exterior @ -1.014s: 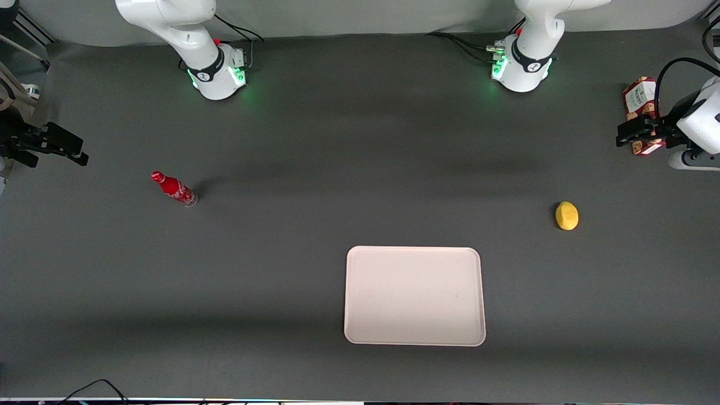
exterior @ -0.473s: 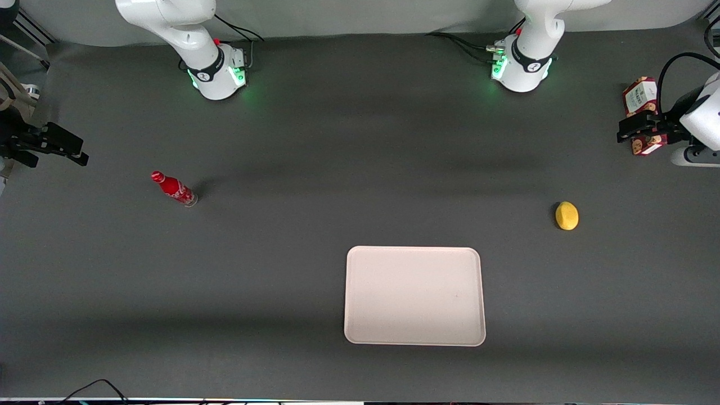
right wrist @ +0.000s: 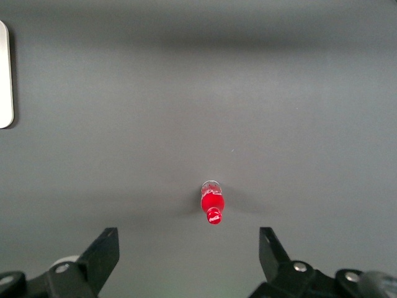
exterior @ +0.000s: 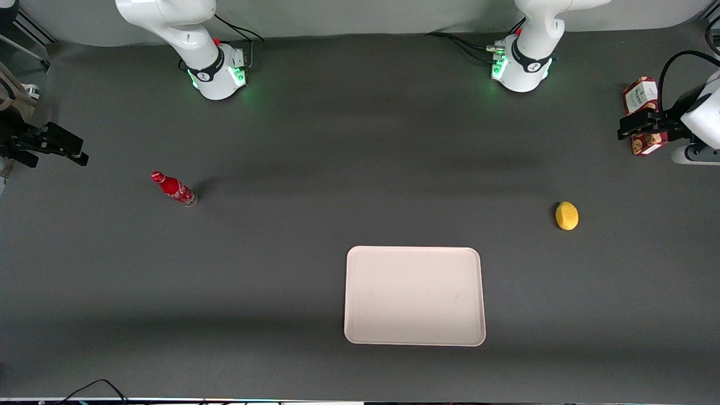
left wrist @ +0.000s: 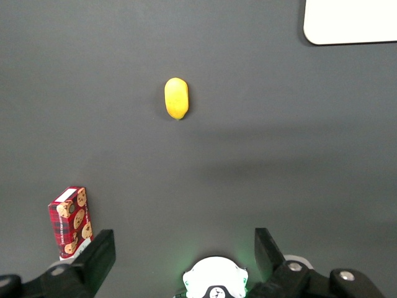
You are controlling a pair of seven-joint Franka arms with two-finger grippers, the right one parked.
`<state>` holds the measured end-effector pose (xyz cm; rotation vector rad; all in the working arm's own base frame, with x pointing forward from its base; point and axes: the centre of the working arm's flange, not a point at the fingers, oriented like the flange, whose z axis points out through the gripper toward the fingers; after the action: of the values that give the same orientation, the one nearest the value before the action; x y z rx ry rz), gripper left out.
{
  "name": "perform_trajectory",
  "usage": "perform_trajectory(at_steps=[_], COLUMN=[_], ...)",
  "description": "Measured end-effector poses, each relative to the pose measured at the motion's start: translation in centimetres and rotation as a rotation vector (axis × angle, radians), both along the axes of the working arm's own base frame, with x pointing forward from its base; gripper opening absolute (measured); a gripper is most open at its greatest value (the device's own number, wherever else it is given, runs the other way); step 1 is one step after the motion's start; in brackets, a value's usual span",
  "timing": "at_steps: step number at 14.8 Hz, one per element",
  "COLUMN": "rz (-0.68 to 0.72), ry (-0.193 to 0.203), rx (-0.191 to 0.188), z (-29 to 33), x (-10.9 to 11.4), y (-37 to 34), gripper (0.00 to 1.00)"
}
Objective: Place red cookie box on tray
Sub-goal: 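Move the left gripper down toward the red plaid cookie box, then close the left gripper on the top of the cookie box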
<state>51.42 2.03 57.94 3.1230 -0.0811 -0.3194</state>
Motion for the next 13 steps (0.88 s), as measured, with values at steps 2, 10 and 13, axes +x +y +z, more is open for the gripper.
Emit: perform_trajectory(at_steps=[2, 10, 13], rz=[0.000, 0.021, 0.005], ry=[0.010, 0.115, 0.150], rx=[0.000, 0.078, 0.111], z=[0.0, -1.2, -0.5], x=[-0.2, -2.7, -5.0], y=[0.0, 2.9, 9.9], gripper=[1.00, 1.00, 1.00])
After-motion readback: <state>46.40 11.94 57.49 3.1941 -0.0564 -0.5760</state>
